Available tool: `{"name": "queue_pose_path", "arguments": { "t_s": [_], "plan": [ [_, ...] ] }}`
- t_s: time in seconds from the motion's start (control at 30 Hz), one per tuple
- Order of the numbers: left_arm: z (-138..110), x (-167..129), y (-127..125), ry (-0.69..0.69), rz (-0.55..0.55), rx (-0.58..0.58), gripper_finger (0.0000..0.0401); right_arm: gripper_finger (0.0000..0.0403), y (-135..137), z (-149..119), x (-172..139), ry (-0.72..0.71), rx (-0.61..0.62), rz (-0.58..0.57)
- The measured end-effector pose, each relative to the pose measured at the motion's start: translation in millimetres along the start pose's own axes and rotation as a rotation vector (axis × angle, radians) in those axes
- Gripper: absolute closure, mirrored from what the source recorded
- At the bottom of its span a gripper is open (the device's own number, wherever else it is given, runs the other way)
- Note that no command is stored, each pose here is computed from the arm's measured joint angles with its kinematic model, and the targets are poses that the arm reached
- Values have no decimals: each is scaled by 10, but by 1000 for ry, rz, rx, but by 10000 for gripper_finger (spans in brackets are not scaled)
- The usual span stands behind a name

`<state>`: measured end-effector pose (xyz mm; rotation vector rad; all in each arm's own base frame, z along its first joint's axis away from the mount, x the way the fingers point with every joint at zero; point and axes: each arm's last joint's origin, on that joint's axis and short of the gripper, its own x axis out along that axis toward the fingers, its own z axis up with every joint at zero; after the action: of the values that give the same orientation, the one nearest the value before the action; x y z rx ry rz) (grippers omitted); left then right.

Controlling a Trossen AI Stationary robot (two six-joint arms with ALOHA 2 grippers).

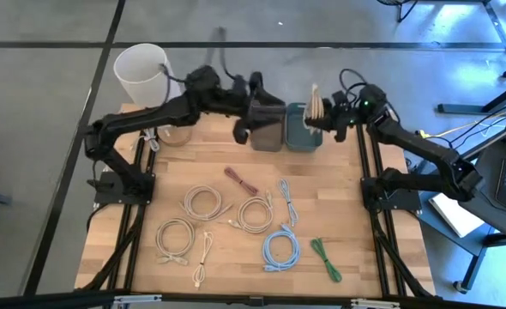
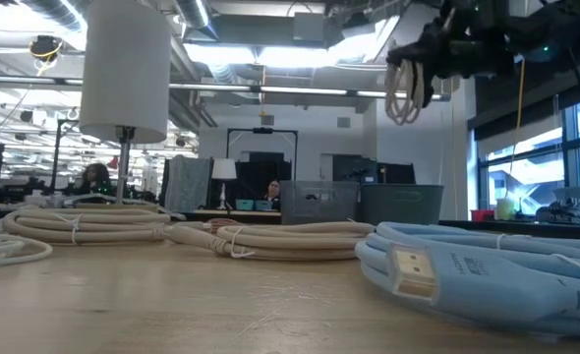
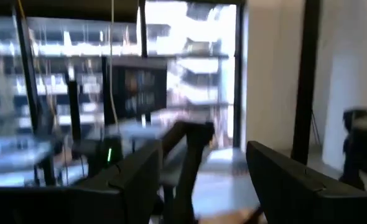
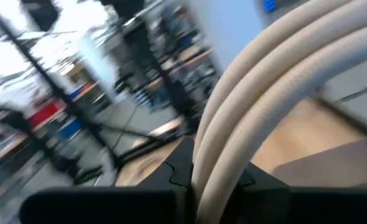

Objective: Pick & Place USB Port
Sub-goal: Put the light brown HDMI cable into the blue bin

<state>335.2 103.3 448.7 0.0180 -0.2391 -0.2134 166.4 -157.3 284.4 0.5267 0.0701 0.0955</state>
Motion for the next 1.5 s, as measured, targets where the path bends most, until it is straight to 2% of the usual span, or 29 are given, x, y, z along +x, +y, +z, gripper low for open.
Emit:
{"name": "queue_pose_path", "arguments": {
  "t_s": [0.1, 0.23, 0.37, 0.47, 0.53, 0.77, 0.93, 1.17, 1.5],
  "plan": [
    [94, -47, -10, -28, -9, 9, 175, 369, -51, -43, -41, -4, 14, -26],
    [-61, -2, 20, 34, 0, -27, 175, 369, -160, -231, -112, 16, 81, -44],
    [65, -39, -1, -16, -3, 5, 175, 370, -228, -388, -176, -7, 120, -47],
    [3, -22, 20, 7, 1, -9, 173, 370, -242, -398, -232, -68, 107, -46],
    [-20, -18, 27, 16, 4, -15, 173, 370, -287, -432, -249, -77, 140, -54],
    [5, -23, 21, 6, 1, -9, 179, 370, -509, -600, -217, -18, 266, -61],
    [11, -26, 21, 3, 0, -7, 179, 370, -666, -609, -193, -32, 255, -67],
    [10, -26, 21, 4, -2, -7, 180, 370, -929, -738, -211, -13, 342, -55],
    [11, -26, 21, 3, -1, -7, 180, 370, -1161, -913, -226, 14, 394, -64]
  ]
}}
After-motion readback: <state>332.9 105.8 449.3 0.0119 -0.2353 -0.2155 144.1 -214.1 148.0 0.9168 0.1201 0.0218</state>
